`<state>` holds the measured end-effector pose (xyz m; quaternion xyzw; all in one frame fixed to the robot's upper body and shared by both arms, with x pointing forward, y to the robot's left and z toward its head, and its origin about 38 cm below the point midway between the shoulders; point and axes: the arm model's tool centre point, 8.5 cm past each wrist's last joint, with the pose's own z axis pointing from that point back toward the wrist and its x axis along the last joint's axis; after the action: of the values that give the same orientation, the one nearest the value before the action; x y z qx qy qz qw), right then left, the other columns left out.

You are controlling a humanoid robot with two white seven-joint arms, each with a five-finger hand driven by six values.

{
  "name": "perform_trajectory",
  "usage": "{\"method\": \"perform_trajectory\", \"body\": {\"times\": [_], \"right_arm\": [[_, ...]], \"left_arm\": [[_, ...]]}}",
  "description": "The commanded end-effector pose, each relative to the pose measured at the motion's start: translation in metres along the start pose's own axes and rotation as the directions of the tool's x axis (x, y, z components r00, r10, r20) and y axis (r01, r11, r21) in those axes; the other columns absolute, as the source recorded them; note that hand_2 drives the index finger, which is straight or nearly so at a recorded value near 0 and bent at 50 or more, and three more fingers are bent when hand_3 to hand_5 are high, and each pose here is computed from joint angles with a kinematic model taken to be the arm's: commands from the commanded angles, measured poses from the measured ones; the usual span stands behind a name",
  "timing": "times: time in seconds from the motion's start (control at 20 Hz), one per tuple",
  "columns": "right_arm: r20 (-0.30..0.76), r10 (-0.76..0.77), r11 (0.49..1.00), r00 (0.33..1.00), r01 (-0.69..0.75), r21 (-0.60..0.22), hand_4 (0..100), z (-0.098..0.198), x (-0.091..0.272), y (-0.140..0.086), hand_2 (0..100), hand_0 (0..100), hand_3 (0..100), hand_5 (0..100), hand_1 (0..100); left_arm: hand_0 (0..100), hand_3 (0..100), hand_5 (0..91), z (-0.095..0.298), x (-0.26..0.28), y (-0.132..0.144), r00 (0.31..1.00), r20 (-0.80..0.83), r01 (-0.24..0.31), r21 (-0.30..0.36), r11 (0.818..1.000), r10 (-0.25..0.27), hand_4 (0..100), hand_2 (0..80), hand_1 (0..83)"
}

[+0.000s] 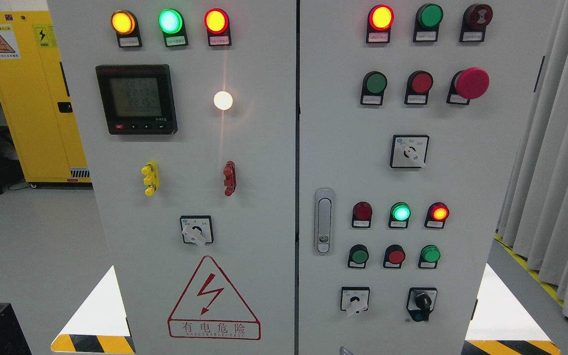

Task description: Press green start button

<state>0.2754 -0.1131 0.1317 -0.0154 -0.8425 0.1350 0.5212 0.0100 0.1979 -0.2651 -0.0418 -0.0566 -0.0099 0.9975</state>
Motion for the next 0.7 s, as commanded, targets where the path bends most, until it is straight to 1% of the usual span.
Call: {"method": "perform_trajectory", "body": {"times": [0.0,0.65], "right_arm": [[-0.001,0.001,1.000,1.000,-0.001,-0.003,2,-0.0002,0.0000,-0.0008,0,56,0,0,70],[0.007,0.007,1.000,1.000,-0.007,-0.007,2,-0.0027,0.0014,-0.0033,0,56,0,0,70]], "left_arm": [[12,0,0.0,0.0000,0.0000,-0.0003,1.000,0.000,-0.001,-0.001,1.000,0.001,0,0.0,55.6],[12,0,0.0,0.0000,0.0000,-0.0003,1.000,0.000,-0.001,-0.001,1.000,0.001,0,0.0,55.6]]}}
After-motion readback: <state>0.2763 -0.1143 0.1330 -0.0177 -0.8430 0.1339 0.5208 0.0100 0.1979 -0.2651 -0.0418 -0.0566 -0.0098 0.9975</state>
